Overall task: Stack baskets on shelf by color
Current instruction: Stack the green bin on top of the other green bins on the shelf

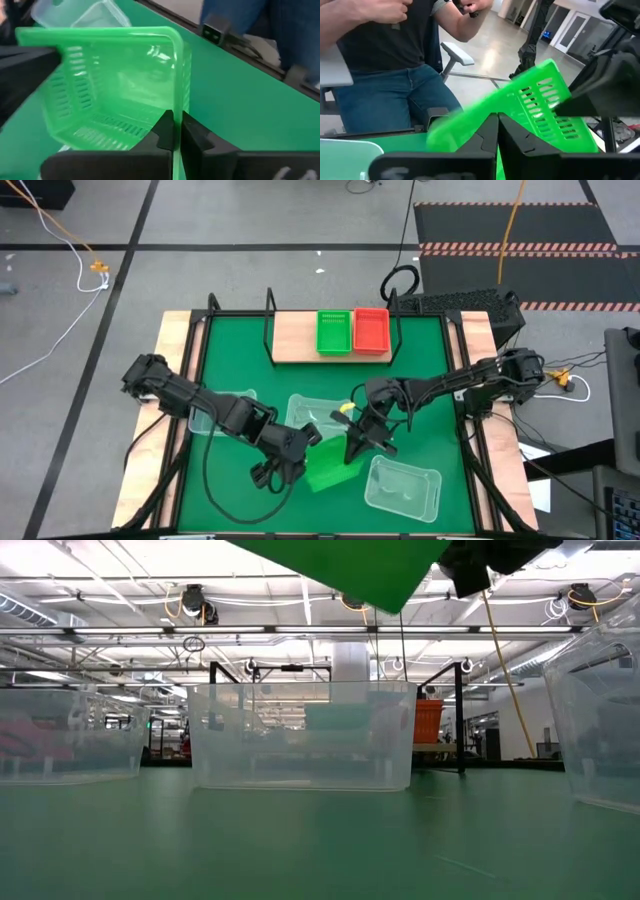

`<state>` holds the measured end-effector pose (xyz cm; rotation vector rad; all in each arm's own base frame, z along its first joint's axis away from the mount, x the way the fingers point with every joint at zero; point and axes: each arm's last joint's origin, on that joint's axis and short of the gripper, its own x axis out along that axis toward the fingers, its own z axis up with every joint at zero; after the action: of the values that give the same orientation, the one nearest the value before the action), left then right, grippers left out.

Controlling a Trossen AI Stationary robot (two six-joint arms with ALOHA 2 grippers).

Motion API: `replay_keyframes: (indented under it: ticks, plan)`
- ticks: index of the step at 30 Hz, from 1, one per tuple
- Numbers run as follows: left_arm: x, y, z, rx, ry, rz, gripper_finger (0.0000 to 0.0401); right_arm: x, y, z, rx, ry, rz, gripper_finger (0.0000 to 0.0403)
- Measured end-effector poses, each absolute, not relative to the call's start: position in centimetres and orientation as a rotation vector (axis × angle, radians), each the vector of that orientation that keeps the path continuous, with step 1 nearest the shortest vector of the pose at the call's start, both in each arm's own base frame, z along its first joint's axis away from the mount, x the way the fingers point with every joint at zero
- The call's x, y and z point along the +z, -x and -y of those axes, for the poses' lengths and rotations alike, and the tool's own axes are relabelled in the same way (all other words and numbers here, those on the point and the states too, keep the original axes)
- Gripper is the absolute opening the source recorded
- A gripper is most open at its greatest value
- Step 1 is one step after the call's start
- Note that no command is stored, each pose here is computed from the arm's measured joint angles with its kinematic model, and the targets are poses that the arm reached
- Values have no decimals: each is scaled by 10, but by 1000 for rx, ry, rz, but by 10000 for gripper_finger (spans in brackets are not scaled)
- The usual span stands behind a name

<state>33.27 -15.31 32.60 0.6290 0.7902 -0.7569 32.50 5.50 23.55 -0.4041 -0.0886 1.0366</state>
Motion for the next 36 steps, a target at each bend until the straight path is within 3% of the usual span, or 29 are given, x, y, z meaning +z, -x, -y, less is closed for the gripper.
replay_keyframes:
  ticks: [5, 9, 20, 24, 29, 36]
  plan:
    - [325, -324, 168, -802, -651, -801, 10, 239, -321, -45, 1029, 355, 35, 2]
    - [325, -316, 181, -836, -659, -794, 8, 245, -314, -35, 1104, 307, 27, 26]
    - [327, -312, 192, -876, -701, -744, 12, 239, -318, -79, 1002, 497, 84, 192]
    - [327, -315, 188, -877, -718, -736, 12, 238, -315, -93, 1018, 579, 130, 220]
    - [327, -321, 176, -868, -700, -739, 8, 238, -314, -98, 1030, 603, 154, 185]
    - [327, -328, 164, -876, -706, -729, 8, 235, -314, -94, 1054, 591, 129, 69]
